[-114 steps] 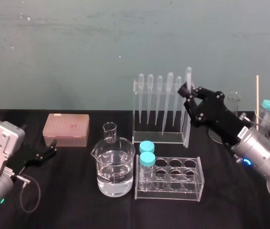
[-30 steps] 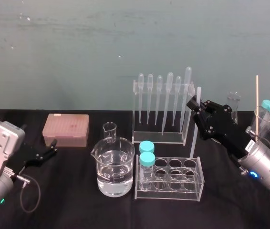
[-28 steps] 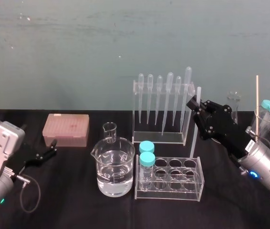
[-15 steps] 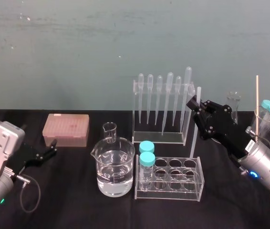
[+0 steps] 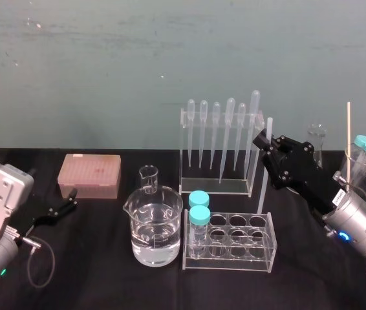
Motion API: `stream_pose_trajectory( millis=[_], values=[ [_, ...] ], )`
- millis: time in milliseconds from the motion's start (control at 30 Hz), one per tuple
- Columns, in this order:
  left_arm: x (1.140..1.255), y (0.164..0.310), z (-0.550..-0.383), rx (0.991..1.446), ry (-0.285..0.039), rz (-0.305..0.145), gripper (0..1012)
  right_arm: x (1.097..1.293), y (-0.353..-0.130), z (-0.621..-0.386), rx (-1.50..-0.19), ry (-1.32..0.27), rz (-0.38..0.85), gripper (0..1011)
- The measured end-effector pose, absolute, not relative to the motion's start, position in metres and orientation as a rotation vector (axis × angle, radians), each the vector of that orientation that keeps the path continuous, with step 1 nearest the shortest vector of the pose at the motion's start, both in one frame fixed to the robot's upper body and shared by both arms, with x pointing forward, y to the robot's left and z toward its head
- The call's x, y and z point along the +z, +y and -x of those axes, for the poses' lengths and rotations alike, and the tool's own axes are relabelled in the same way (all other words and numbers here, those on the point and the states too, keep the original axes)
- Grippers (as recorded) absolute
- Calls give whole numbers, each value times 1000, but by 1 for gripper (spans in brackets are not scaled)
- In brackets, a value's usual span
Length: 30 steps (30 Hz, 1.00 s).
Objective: Pick up the stirring rod with one hand, then place it down.
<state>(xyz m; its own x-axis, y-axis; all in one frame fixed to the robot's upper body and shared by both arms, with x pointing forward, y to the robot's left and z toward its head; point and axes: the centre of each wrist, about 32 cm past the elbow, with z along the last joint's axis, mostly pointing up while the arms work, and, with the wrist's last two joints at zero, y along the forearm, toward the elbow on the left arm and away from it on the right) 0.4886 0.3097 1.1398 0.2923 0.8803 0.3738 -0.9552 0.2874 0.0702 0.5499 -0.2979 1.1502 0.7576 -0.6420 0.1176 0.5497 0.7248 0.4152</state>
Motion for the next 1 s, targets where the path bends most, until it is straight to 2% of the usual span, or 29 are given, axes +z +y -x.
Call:
stream_pose_trajectory(
  millis=[1000],
  values=[
    [1140, 310, -489, 1248, -285, -304, 1000, 1150, -298, -550, -666, -262, -372, 67]
  ],
)
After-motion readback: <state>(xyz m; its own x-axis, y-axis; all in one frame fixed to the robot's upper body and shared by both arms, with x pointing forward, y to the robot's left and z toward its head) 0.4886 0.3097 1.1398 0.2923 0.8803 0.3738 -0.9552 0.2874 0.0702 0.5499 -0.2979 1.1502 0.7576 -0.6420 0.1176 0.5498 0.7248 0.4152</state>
